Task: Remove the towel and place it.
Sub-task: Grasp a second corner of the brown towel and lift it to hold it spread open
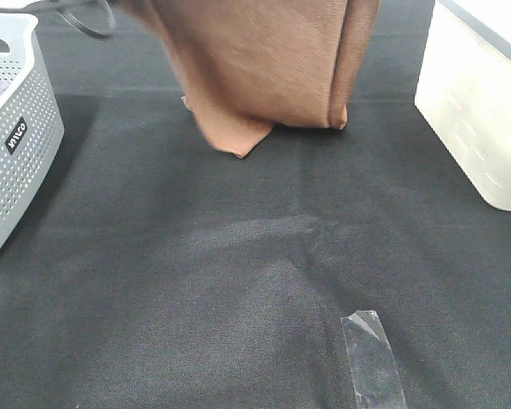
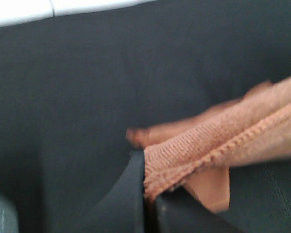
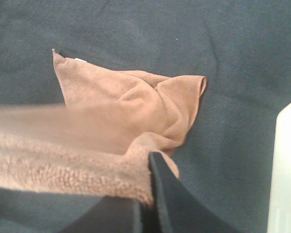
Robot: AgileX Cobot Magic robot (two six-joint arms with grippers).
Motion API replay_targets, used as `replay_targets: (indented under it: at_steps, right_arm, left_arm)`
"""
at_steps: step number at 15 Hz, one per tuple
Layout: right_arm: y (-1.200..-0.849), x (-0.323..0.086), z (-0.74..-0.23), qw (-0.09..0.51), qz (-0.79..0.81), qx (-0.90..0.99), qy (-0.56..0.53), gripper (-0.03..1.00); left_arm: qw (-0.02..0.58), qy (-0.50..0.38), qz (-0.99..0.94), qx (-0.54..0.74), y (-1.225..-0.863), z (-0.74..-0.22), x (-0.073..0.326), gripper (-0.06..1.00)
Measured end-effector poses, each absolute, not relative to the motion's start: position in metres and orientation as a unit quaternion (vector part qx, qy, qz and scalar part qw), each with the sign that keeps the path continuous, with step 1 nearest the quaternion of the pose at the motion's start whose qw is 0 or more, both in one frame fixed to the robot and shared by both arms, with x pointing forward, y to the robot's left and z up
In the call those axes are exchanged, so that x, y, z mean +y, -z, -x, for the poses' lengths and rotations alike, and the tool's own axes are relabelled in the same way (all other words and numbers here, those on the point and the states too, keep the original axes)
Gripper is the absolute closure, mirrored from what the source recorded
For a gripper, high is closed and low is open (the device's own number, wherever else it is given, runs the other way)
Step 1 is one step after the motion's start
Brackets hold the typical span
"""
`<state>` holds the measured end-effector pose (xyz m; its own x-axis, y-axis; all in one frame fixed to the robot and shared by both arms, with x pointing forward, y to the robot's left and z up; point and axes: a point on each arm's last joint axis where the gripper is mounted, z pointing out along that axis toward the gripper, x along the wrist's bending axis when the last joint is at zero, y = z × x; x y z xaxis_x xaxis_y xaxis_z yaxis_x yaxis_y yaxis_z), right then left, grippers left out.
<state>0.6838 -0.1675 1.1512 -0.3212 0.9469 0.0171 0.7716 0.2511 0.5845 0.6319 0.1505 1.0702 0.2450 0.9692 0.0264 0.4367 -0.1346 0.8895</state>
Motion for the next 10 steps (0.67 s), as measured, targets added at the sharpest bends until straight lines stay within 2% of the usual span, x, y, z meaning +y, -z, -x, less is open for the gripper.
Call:
replay_targets:
  at_steps: [2, 3, 5, 9, 10]
  right_arm:
    - [-1.152, -0.163, -0.681, 0.15, -0.554, 0.775, -0.264, 0.97]
    - [-1.153, -0.162, -0.68, 0.146, -0.552, 0.776, -0.268, 0.97]
    - [-1.157, -0.161, -0.676, 0.14, -0.549, 0.777, -0.275, 0.97]
    - [-1.159, -0.164, -0.661, 0.126, -0.553, 0.781, -0.261, 0.97]
    - [-1.16, -0.165, -0.653, 0.118, -0.553, 0.784, -0.258, 0.97]
  left_arm:
    - [0.319, -0.269, -0.701, 0.579, -1.059, -0.62, 0.152, 0.94]
    - [0.297, -0.24, -0.713, 0.588, -1.06, -0.617, 0.153, 0.94]
    - [0.274, -0.183, -0.726, 0.604, -1.066, -0.613, 0.155, 0.94]
    - [0.246, -0.145, -0.733, 0.618, -1.071, -0.607, 0.157, 0.94]
    - [0.223, -0.129, -0.741, 0.62, -1.07, -0.603, 0.158, 0.94]
